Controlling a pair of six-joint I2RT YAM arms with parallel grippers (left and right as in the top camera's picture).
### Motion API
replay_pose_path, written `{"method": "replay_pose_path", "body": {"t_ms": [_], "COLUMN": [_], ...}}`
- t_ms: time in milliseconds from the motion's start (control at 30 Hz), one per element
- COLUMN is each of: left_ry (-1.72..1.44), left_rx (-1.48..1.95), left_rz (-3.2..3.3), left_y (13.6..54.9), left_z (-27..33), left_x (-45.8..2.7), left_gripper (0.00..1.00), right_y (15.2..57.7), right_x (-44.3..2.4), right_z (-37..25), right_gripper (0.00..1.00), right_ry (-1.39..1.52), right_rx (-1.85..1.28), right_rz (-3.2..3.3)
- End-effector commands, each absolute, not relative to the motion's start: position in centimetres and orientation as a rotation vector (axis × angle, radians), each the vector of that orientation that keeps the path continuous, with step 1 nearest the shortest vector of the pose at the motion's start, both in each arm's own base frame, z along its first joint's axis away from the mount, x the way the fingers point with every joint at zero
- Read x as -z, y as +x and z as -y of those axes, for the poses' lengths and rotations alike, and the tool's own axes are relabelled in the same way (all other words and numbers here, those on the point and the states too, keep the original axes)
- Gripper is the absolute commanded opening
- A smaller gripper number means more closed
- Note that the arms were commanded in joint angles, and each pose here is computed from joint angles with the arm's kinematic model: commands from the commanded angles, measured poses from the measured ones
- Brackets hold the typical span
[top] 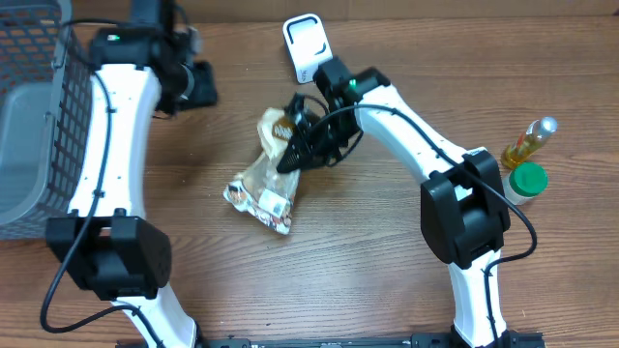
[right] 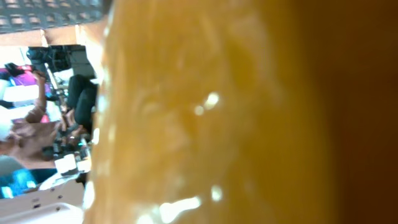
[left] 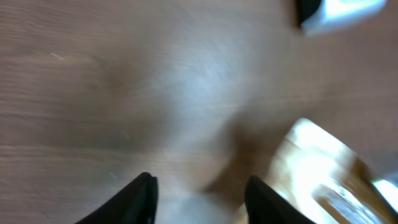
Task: Scan the item barcode
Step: 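Lift the snack bag with the right gripper up to the white scanner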
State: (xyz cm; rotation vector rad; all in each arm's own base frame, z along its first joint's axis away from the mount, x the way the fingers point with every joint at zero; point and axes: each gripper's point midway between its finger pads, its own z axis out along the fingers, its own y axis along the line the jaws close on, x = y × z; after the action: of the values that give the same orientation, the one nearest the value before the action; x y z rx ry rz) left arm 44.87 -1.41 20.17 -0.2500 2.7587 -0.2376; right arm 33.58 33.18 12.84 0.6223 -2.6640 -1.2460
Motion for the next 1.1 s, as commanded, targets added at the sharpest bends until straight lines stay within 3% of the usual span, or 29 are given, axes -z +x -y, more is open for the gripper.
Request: {"method": "replay_pose_path", "body": {"t_ms": [0, 67, 100, 133, 300, 567, 767, 933, 1067], "left_ry": [-0.389, -0.422, -0.443, -0.475, -0.528, -0.524, -0.524, -0.524, -0.524], "left_rx": [0.166, 0.157, 0.150, 0.124, 0.091, 0.092, 0.092, 0.092, 0.093], "left_rz": [-2.667, -2.635, -2.619, -2.603, -2.592, -2.593, -2.593, -2.593, -2.593], "left_y": [46.1, 46.6, 46.8, 47.0, 46.7, 46.7, 46.7, 46.7, 46.7], "left_z": [-2.5, -4.0, -4.8, -6.2, -8.2, -8.0, -8.0, -8.0, -8.0], "left_x": [-21.5, -21.7, -21.8, -21.8, -21.8, -21.8, -21.8, -21.8, -21.8], "left_gripper": [0.56, 0.59, 0.65, 1.00, 1.00, 0.99, 1.00, 1.00, 1.00], "right_y": [35.3, 36.0, 36.5, 37.2, 39.3, 47.8, 51.6, 53.7, 56.2], "right_x": [-20.0, -21.6, -22.5, -23.5, -25.5, -28.3, -30.6, -28.9, -27.7], "right_z": [-33.5, -33.3, -33.1, -33.0, -33.5, -32.4, -31.5, -31.6, -31.1], "right_gripper": [0.04, 0.04, 0.04, 0.04, 0.04, 0.04, 0.04, 0.04, 0.04], "right_ry": [0.870, 0.940, 0.984, 1.034, 1.144, 1.282, 1.727, 2.048, 2.107], "right_rx": [1.293, 1.270, 1.254, 1.236, 1.248, 0.953, 0.529, 0.201, -0.099], "right_rz": [2.824, 2.878, 2.916, 2.967, 3.075, 3.571, 3.728, 3.640, 3.655]}}
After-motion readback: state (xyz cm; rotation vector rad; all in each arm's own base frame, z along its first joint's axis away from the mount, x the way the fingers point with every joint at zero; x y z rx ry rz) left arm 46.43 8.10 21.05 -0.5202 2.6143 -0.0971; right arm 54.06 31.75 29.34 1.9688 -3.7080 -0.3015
